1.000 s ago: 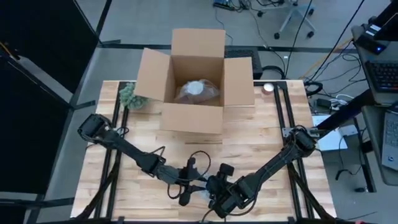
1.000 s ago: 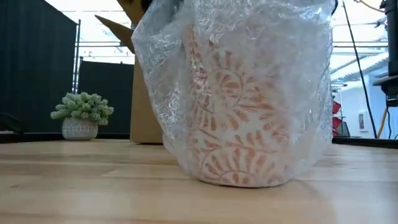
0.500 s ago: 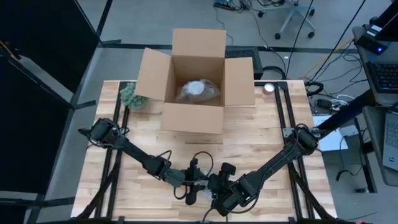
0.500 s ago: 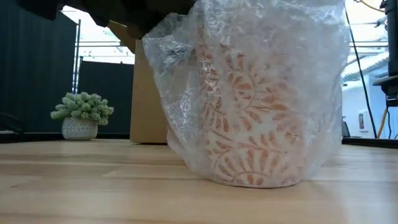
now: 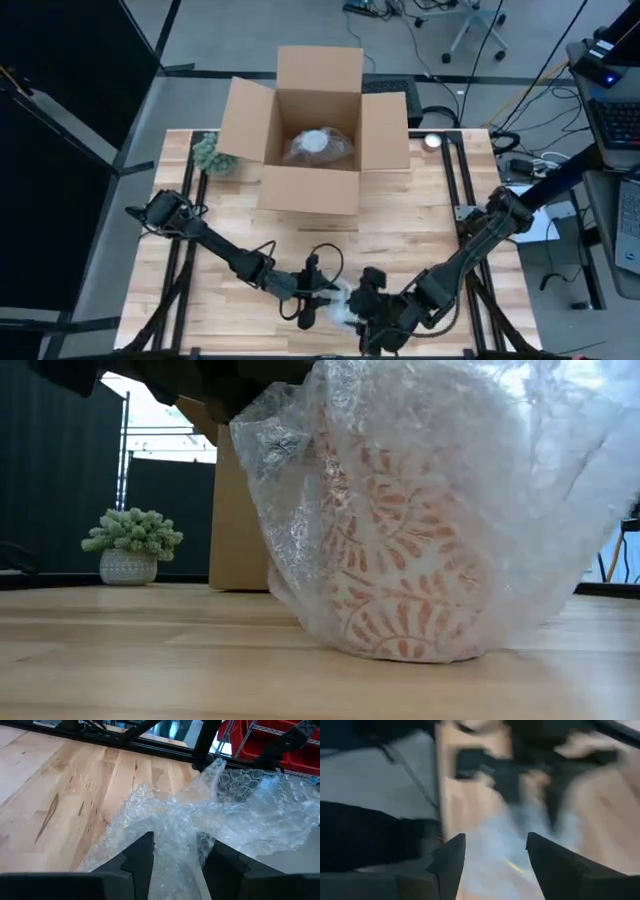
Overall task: Wrap mug
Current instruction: Wrap the yellow patterned mug with bubble wrap
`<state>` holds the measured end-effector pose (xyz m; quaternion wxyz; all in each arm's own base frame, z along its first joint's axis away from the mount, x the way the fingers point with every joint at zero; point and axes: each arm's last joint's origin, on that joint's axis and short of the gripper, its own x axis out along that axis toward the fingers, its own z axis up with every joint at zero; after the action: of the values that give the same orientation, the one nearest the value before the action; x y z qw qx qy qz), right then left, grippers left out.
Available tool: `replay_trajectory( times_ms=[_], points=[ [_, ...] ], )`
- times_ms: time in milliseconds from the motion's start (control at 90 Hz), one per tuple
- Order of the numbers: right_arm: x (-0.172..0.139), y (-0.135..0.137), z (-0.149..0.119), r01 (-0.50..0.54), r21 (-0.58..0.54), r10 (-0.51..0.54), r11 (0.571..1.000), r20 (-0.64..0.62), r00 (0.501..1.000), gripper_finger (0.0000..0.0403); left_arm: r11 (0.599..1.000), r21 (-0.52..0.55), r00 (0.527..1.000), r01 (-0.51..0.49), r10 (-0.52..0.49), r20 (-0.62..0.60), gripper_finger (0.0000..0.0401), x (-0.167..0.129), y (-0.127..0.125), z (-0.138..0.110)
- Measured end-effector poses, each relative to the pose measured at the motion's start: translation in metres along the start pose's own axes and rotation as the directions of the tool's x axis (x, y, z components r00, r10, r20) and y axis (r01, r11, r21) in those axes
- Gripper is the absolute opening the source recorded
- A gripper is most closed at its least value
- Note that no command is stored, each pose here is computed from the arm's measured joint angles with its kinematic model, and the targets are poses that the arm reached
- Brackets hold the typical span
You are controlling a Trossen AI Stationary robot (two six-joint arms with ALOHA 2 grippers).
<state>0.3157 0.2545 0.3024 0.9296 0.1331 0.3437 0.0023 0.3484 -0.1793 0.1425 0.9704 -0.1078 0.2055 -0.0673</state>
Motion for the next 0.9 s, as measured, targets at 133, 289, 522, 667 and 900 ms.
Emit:
replay_trajectory(
  times_ms=[133, 289, 522, 667, 900],
  points=[
    [0.031, 0.005, -0.009, -0.007, -0.032, 0.007, 0.999, -0.006, 1.0, 0.0199, 1.0, 0.0, 1.0, 0.001, -0.001, -0.001, 0.0138, 0.0, 0.0, 0.0],
    [0.062, -0.012, -0.029, 0.104, -0.027, -0.107, 0.994, -0.154, 0.982, 0.0199, 1.0, 0.0, 1.0, 0.003, -0.003, -0.002, 0.0138, 0.0, 0.0, 0.0],
    [0.088, -0.025, -0.035, 0.118, -0.05, -0.127, 0.992, -0.243, 0.962, 0.0199, 1.0, 0.001, 1.0, 0.013, -0.013, 0.003, 0.0138, -0.006, -0.002, 0.007],
    [0.102, -0.03, -0.043, 0.144, -0.064, -0.156, 0.988, -0.272, 0.95, 0.0199, 0.999, -0.008, 0.999, 0.046, -0.046, 0.007, 0.0138, -0.019, -0.007, 0.021],
    [0.111, -0.034, -0.048, 0.153, -0.078, -0.169, 0.985, -0.292, 0.941, 0.0199, 0.996, -0.026, 0.994, 0.08, -0.078, 0.072, 0.0139, -0.037, -0.013, 0.044]
  ],
)
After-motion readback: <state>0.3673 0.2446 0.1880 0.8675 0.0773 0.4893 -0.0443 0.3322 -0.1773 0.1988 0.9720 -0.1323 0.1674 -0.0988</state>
